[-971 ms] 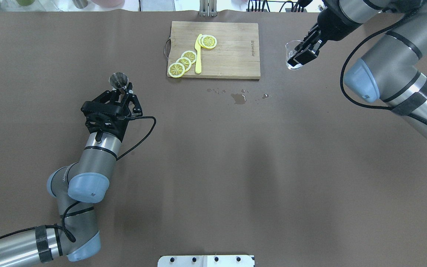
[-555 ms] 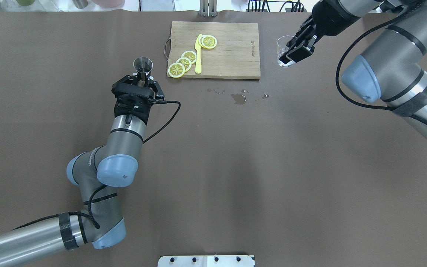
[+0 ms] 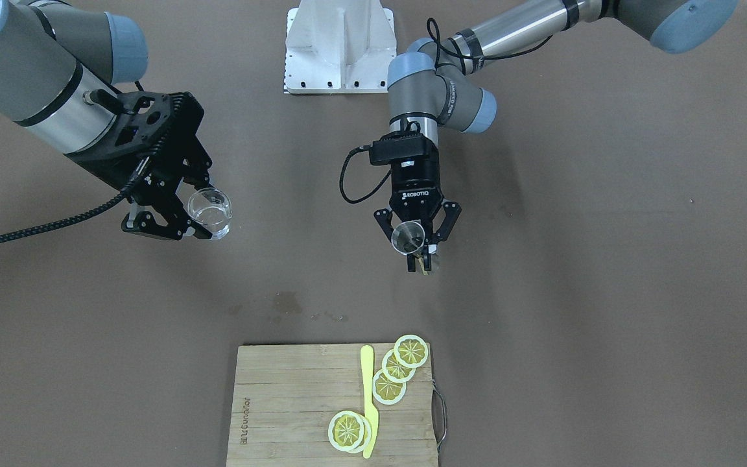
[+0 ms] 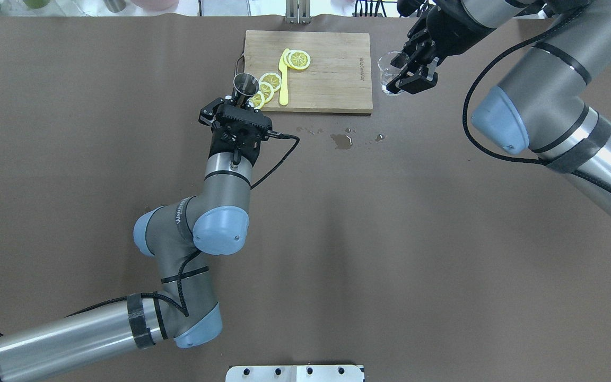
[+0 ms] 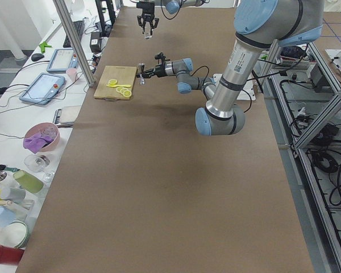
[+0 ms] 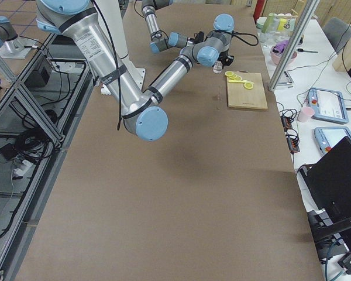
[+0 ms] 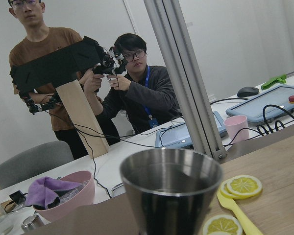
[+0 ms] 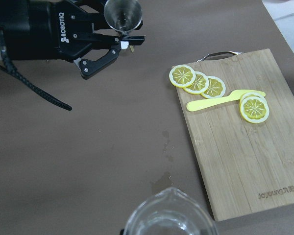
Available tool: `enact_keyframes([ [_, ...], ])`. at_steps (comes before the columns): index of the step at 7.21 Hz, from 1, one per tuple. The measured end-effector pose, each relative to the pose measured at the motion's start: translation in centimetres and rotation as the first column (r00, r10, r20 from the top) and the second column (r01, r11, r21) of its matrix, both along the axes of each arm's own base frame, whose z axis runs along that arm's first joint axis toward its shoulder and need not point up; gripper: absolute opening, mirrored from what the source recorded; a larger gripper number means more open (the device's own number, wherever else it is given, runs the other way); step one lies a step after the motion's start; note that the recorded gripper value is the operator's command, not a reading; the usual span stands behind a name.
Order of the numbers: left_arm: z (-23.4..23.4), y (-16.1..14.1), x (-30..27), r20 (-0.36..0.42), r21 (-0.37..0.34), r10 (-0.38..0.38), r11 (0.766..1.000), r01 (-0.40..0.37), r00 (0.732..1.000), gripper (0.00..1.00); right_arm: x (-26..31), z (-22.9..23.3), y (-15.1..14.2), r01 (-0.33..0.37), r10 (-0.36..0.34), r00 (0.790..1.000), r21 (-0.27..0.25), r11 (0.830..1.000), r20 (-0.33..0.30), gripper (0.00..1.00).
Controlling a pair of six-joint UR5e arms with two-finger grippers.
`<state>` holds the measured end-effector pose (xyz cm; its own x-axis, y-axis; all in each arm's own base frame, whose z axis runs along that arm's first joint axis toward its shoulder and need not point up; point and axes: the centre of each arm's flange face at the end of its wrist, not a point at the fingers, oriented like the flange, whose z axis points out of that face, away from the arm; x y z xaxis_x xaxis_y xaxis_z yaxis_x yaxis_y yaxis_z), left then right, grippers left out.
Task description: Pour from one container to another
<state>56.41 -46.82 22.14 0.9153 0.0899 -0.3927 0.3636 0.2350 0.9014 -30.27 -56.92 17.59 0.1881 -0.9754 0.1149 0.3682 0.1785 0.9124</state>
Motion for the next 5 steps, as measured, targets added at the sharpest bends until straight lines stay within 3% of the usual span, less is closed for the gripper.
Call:
enact_keyframes([
  [2, -1.9, -0.7, 2.1, 0.022, -0.008, 0.003, 1.0, -0.002, 1.0, 0.0, -0.6, -1.2, -0.4, 0.002, -0.002, 1.0, 0.061, 0.998, -0.012, 0.0],
  [5, -6.1, -1.2, 5.0, 0.044, -0.017, 0.011, 1.0, -0.01, 0.999, 0.0, -2.0, -2.9, -2.0, 0.016, -0.015, 0.999, 0.039, 0.999, -0.031, 0.0],
])
